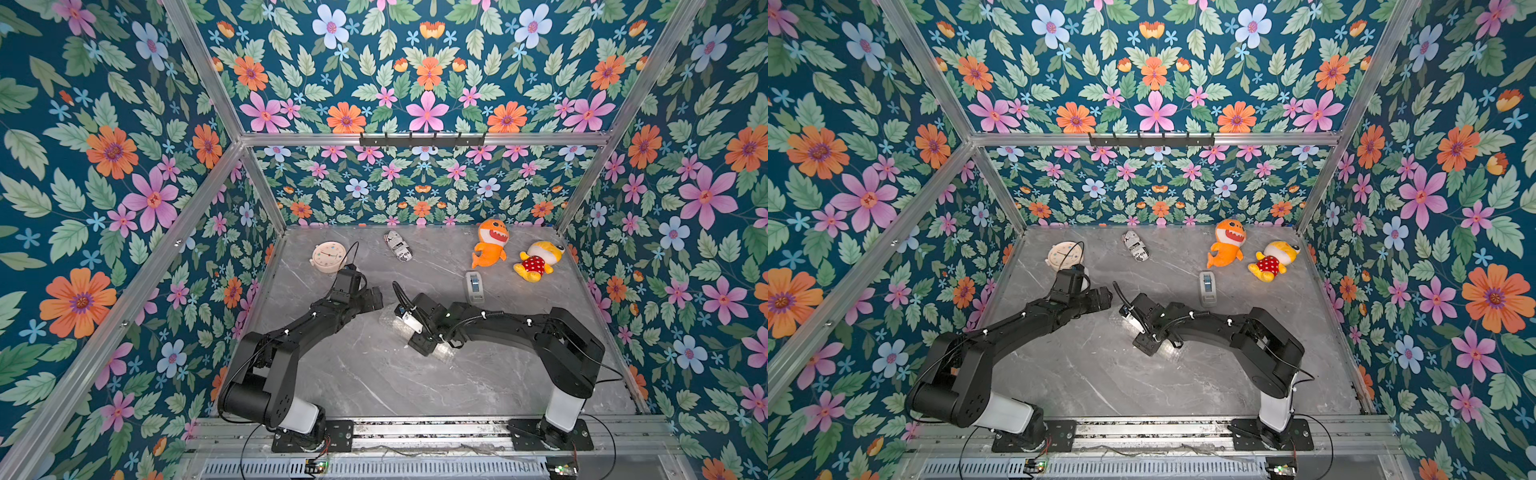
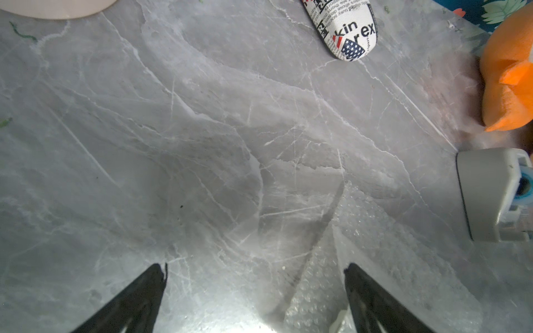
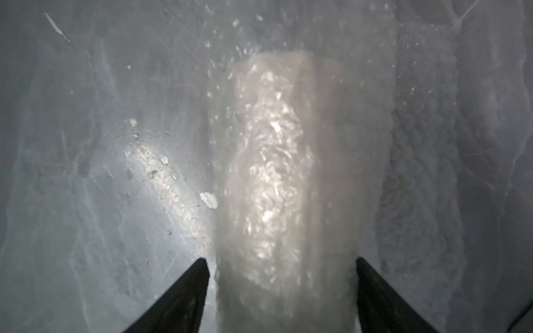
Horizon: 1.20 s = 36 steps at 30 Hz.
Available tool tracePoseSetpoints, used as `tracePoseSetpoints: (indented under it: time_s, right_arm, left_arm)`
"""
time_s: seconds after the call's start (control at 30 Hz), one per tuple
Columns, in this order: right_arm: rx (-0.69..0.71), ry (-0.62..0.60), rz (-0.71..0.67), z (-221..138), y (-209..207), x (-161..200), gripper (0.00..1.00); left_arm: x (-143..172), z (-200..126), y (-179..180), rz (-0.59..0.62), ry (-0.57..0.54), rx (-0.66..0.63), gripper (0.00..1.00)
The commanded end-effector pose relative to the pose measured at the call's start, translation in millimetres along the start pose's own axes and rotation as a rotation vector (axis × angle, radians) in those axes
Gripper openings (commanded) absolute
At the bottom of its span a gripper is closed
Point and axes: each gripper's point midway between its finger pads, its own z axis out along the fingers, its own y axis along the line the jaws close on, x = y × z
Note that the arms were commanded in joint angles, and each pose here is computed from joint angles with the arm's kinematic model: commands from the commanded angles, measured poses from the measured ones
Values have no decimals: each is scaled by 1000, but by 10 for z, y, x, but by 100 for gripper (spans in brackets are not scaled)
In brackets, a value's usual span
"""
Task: Wrap vases in bubble wrap
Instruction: Wrap the vase in bubble wrap.
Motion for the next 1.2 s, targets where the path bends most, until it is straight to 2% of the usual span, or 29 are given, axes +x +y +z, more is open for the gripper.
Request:
tracePoseSetpoints:
  time_s: [0.0,0.17,0.4,0.63,0.77,0.97,1.17]
  right_arm:
    - [1,52,16,-26,14,151,78]
    - [1,78,37,26,47,293,74]
    - [-21,82,69,102,105,365,59]
    - [-119,34,168,117,201,325,53]
    - [-177,24,248,147,188,372,53]
    - [-248,18,389,207,148,443,52]
    - [-353,-7,533,289,130,430,52]
  left_arm:
    - [-24,-5,7,5,-12,-2,99]
    - [-5,-14,22,0,-13,-5,99]
    - [-4,-48,10,-11,-18,4,99]
    - [10,-109,15,-48,-34,12,98]
    - [59,-183,126,-85,-86,-12,98]
    - [184,-317,32,-171,-144,122,100]
    - [412,-252,-203,-205,-82,261,98]
